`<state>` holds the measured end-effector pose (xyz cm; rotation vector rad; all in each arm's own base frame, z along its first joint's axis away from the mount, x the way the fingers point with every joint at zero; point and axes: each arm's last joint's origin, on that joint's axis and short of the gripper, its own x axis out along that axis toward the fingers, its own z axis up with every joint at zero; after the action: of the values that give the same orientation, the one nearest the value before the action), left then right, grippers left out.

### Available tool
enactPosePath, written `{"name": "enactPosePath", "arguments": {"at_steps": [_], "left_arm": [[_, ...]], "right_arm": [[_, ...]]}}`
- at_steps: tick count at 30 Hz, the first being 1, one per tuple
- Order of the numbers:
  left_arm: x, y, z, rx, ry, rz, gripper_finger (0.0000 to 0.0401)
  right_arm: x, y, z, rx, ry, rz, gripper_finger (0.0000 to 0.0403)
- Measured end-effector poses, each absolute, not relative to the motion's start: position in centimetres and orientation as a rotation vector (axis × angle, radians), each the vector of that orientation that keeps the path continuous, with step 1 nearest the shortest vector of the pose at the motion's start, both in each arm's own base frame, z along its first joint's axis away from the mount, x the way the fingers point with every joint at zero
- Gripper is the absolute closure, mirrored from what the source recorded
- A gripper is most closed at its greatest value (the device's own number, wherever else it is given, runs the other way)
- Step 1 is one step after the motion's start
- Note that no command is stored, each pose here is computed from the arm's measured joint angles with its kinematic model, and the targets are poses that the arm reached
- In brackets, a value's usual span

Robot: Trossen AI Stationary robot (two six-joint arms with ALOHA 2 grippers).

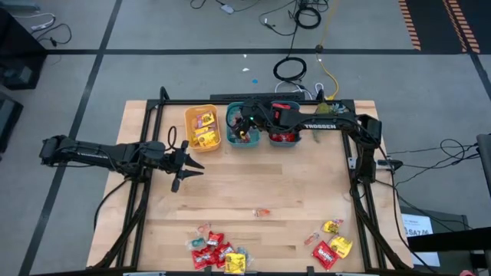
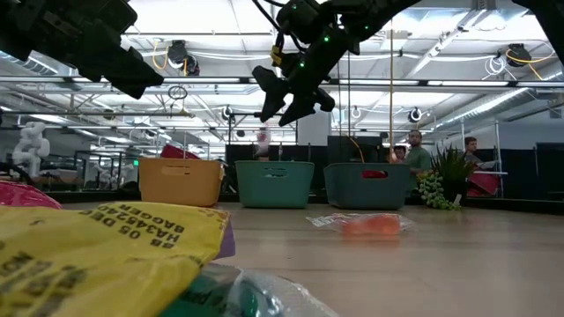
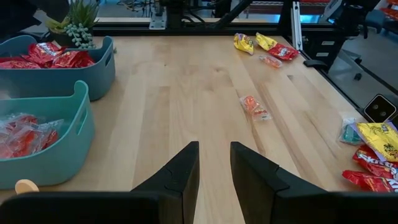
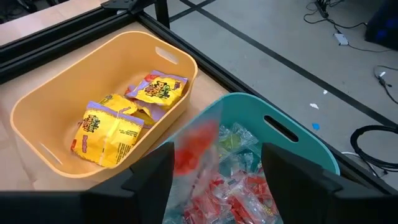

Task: Sort candy
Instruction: Put the orange gummy candy into the green bin, then put the light orange gummy candy into the green bin

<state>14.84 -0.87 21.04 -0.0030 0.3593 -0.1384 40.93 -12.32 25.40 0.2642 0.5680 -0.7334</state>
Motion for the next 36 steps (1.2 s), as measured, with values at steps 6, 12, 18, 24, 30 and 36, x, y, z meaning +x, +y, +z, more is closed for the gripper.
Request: {"name": "enactPosePath", "arguments": {"at_steps": [6,12,18,24,30,36], "left_arm": [[14.8,-0.9,21.0,-0.003,0.359,-0.138,0.0302],[14.8,-0.9,21.0,-0.003,0.359,-0.138,0.0302],[14.8,-0.9,21.0,-0.002,0.359,-0.135,0.0302],[14.8,-0.9,21.0,-0.002,0.36,-0.135,0.0302],[14.8,-0.9,21.0,-0.002,0.361,-0.135,0.0302],[14.8,-0.9,21.0,-0.002,0.36,-0.135,0.0302]], "right_arm": [[40.9,-12.3,25.4,0.264,0.568,-0.733,0.0171],[40.9,-12.3,25.4,0.264,0.568,-0.733,0.0171],[40.6,-12.1,25.6,0.257,0.606,-0.682,0.0171],[38.3,-9.2,27.2,0.219,0.818,-0.477,0.0172],[36.5,-3.5,27.2,0.14,1.068,-0.217,0.0172],[35.8,2.8,26.2,0.004,1.2,-0.023,0.0172]]}}
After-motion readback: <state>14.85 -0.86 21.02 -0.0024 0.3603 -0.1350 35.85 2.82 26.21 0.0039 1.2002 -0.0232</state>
